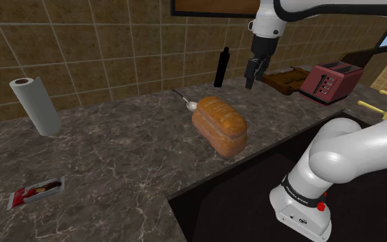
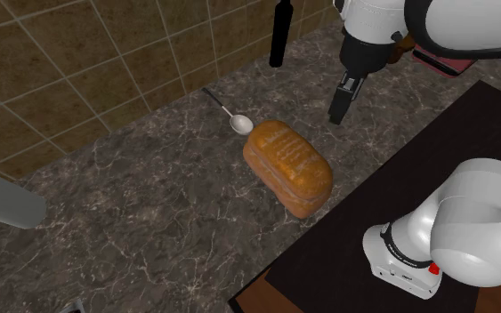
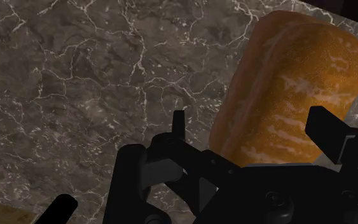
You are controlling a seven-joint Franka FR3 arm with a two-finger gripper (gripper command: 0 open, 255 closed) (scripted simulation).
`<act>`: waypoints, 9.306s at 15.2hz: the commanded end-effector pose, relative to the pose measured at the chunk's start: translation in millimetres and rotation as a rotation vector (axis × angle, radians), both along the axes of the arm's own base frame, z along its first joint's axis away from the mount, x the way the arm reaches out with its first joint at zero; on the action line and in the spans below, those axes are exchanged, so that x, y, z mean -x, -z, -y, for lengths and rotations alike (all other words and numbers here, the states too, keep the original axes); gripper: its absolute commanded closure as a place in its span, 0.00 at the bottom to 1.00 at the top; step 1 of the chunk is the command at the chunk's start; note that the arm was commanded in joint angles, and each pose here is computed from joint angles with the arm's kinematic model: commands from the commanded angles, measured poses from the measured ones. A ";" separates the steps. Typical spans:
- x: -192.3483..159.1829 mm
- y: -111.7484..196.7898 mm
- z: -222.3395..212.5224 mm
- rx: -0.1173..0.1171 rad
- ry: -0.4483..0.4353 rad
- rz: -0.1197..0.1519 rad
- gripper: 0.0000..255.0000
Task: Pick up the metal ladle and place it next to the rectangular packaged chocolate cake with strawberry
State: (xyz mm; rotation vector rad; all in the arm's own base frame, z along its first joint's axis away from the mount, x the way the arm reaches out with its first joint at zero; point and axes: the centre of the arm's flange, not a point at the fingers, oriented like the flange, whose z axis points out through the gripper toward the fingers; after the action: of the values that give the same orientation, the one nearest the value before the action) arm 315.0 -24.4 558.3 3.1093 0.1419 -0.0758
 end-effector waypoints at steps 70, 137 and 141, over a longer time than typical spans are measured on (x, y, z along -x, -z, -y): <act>-331.7 147.0 12.2 -0.131 0.357 0.036 1.00; -233.1 208.8 -469.3 -0.131 0.357 0.036 1.00; -233.1 208.8 -469.3 -0.131 0.357 0.036 1.00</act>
State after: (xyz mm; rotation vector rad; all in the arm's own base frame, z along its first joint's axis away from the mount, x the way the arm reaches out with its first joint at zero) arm 548.1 444.9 349.5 3.2233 -0.4263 -0.0187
